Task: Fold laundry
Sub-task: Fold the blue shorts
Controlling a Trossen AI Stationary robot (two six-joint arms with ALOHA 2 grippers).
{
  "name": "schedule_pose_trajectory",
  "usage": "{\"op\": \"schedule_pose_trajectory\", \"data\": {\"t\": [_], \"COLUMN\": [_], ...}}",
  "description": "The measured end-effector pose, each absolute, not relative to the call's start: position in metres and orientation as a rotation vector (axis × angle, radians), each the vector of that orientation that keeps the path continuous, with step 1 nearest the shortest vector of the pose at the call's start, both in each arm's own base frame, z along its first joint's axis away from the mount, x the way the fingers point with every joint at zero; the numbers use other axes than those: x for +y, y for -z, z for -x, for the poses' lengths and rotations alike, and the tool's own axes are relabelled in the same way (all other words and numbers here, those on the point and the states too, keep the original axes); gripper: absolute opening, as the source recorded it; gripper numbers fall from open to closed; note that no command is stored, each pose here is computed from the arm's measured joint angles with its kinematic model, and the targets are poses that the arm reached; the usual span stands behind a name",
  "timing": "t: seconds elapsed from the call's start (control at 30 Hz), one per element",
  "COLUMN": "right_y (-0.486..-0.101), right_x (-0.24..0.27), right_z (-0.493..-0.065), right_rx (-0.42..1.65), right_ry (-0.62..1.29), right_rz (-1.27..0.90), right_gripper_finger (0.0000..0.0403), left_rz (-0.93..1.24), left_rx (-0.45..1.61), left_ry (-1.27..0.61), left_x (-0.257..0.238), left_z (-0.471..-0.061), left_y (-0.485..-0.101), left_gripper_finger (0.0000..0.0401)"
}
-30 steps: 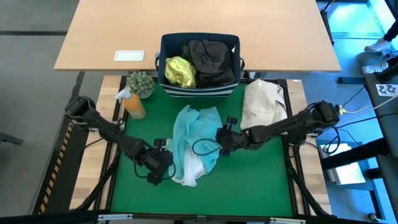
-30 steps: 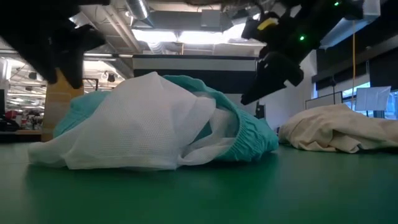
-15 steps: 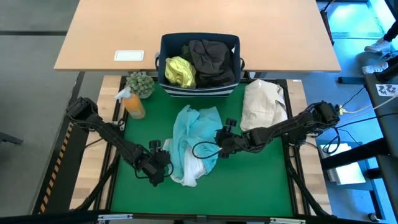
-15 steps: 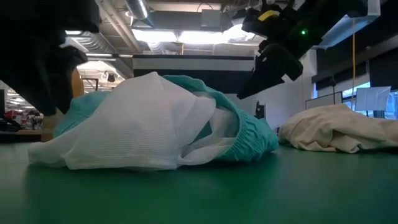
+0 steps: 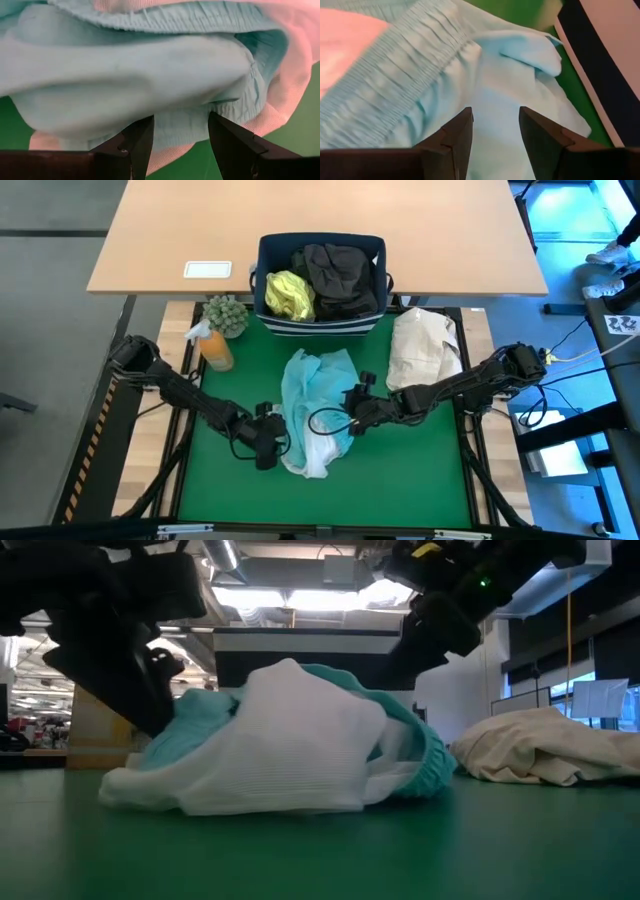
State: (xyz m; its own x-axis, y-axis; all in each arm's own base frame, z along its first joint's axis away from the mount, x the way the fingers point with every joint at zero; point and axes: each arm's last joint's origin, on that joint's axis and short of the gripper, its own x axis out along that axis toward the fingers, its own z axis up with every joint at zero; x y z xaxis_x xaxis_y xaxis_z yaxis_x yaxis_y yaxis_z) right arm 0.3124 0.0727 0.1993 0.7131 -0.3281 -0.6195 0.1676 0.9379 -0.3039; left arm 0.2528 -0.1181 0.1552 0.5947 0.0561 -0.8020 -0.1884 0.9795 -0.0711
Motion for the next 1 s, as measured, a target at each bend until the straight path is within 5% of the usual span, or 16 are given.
{"op": "schedule_pose_trajectory", "data": {"t": [0.37, 0.57, 0.77, 1.0], "right_y": [-0.202, -0.202, -0.202, -0.207], "right_x": [0.075, 0.075, 0.075, 0.079], "right_z": [-0.316, -0.316, -0.316, -0.318], "right_rx": [0.690, 0.691, 0.694, 0.658], "right_ry": [0.217, 0.217, 0.214, 0.117], "right_rz": [0.209, 0.209, 0.219, 0.175], "right_gripper_finger": [0.0161, 0.0161, 0.0161, 0.0161], "left_rz": [0.085, 0.040, -0.007, -0.094], "left_rx": [0.910, 0.967, 0.951, 0.885], "left_ry": [-0.197, -0.147, -0.099, -0.023], "left_x": [-0.109, -0.111, -0.115, -0.124], "left_z": [-0.258, -0.265, -0.272, -0.292], "left_y": [-0.150, -0.129, -0.128, -0.160], "left_gripper_finger": [0.0168, 0.0111, 0.0011, 0.0001]}}
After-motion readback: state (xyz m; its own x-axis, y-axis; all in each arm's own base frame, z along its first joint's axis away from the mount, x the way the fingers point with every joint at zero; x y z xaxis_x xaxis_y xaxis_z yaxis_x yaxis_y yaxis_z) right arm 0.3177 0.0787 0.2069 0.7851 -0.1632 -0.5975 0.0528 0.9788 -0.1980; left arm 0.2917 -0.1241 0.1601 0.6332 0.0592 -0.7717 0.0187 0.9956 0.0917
